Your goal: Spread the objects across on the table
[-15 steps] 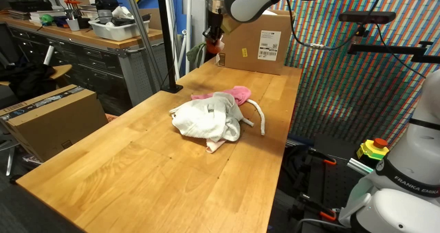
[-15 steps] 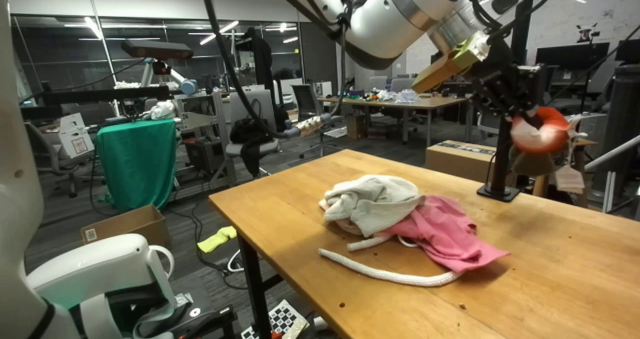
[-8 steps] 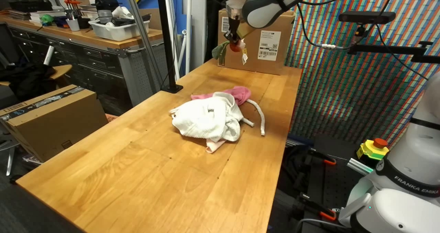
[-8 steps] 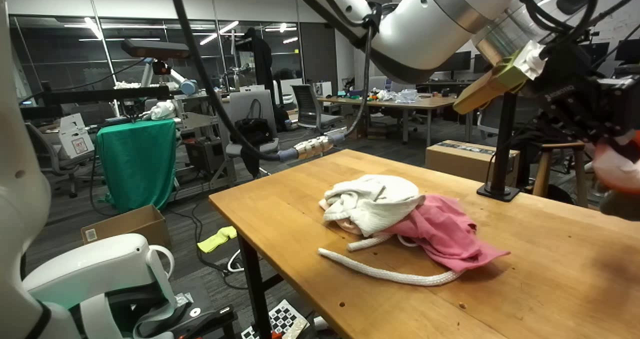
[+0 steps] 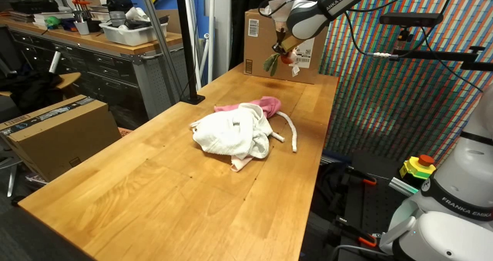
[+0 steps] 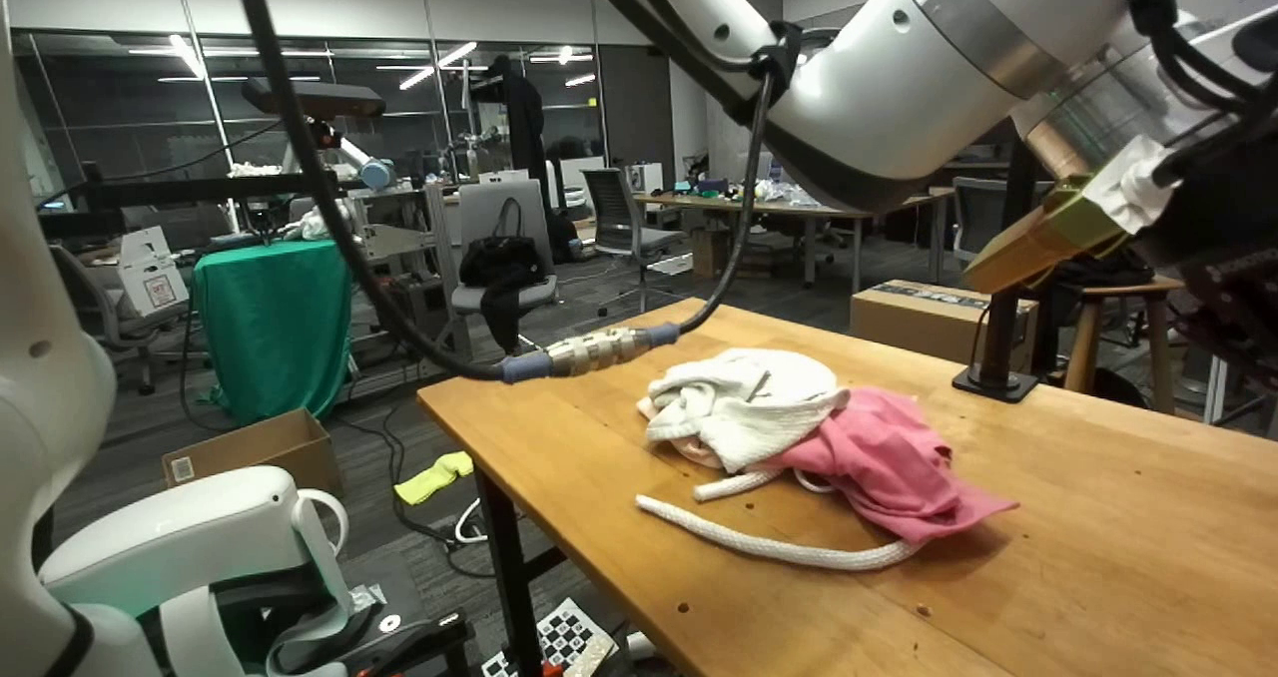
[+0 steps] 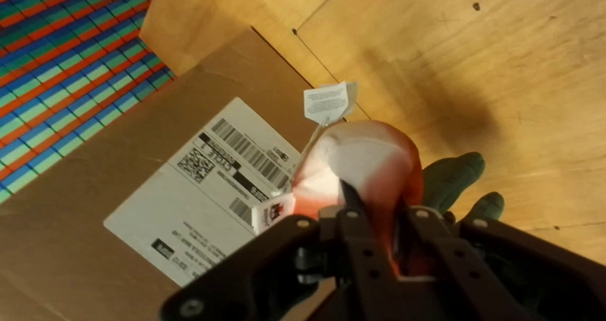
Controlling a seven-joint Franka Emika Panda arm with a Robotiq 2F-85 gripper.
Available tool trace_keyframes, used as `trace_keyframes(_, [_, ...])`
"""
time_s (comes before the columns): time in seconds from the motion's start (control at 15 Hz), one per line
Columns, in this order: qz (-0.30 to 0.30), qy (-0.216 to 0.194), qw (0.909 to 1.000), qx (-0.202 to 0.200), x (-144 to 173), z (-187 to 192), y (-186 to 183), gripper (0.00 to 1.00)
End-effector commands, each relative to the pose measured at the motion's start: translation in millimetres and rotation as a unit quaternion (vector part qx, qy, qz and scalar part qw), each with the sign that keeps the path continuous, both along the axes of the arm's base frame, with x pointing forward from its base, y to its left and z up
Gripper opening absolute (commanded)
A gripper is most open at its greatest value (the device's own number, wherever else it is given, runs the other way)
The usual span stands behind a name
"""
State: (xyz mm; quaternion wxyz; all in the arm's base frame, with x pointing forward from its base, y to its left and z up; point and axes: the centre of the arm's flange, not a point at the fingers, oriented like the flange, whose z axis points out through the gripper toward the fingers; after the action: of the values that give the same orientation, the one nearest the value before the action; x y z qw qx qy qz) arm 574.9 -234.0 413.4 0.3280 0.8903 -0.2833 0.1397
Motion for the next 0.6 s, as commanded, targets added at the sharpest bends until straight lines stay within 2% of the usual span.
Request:
trace_keyframes(0.0, [-0.036, 0.007, 0.9992, -0.015, -27.5, -1.3, -9.9, 0.10])
trace_keyframes(0.27, [-0.074, 0.031, 0.9963, -0.032, -39.6, -13.7, -21.1, 0.11])
trace_keyframes(0.33, [-0.082, 0.034, 0.9955, -0.034, -41.5, -15.7, -22.5, 0.39])
trace_keyframes(0.4, [-0.089, 0.037, 0.9947, -0.036, -42.9, -17.3, -22.7, 0.40])
trace_keyframes(0.53, [-0.093, 0.038, 0.9943, -0.035, -43.8, -19.0, -20.3, 0.54])
